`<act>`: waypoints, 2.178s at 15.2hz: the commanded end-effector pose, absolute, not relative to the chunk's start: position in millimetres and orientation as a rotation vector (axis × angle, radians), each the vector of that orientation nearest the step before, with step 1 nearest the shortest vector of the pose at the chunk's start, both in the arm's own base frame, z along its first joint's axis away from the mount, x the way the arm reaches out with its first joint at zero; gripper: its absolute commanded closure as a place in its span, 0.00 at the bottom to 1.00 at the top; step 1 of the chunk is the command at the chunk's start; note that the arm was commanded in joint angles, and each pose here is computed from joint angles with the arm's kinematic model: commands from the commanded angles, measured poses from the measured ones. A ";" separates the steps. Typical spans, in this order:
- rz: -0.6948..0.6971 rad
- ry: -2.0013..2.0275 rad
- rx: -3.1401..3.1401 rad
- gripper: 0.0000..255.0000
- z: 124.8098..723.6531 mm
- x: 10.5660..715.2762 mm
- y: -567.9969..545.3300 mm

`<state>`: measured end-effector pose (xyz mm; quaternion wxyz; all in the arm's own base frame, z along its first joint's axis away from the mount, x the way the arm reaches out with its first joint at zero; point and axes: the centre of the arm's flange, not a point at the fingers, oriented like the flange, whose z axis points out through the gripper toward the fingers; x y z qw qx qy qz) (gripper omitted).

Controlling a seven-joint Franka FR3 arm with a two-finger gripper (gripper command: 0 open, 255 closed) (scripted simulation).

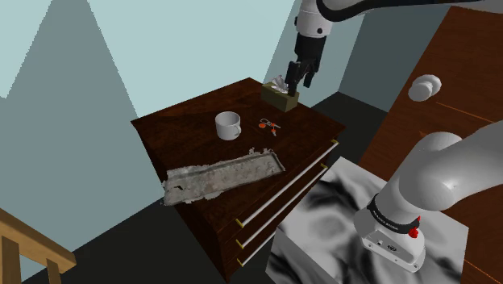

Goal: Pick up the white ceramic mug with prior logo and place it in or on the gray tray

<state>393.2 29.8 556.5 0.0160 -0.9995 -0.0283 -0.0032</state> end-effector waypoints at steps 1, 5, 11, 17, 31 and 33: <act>-0.010 -0.092 -3.106 0.00 541.4 415.0 31.2; -0.008 -0.100 -3.103 0.00 511.3 458.0 38.2; -0.004 -0.112 -3.097 0.00 465.9 522.3 49.3; 0.001 -0.124 -3.091 0.00 420.5 586.4 61.1; 0.004 -0.135 -3.085 0.00 338.0 646.0 75.0; 0.004 -0.135 -3.085 0.00 338.0 646.0 75.0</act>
